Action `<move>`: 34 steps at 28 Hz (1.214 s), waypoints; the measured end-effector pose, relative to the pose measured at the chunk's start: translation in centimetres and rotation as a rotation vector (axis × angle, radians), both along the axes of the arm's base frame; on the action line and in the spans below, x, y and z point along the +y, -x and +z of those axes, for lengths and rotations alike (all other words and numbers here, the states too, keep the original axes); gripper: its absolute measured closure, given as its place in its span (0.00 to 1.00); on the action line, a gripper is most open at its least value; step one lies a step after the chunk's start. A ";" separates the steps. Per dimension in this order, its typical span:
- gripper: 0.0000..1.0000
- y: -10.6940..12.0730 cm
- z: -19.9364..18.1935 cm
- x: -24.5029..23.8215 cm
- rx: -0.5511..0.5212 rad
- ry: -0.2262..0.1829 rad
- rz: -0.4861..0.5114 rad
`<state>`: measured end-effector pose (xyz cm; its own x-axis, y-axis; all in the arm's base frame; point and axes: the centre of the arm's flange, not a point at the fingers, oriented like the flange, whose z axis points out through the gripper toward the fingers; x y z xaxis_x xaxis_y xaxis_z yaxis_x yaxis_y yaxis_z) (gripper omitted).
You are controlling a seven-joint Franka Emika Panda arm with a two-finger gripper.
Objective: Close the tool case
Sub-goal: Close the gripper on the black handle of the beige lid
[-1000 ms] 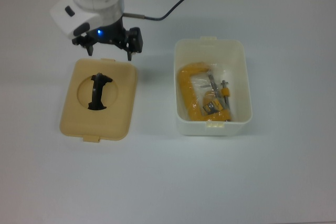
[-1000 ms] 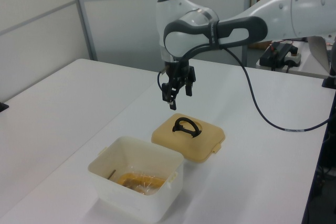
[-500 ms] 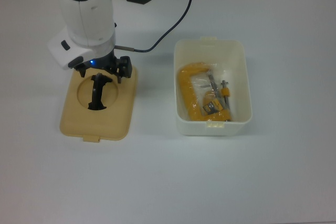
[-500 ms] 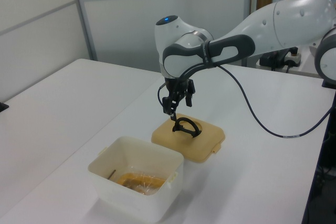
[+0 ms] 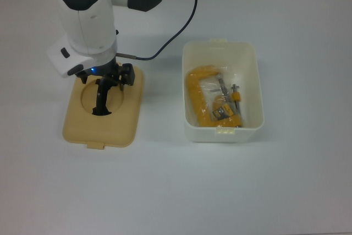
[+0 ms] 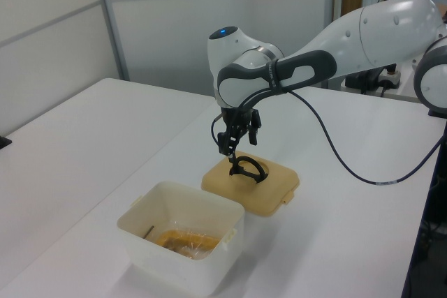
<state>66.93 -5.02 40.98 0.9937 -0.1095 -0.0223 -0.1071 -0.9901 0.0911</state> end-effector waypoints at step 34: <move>0.29 0.3 -2.1 -0.6 0.037 0.076 0.005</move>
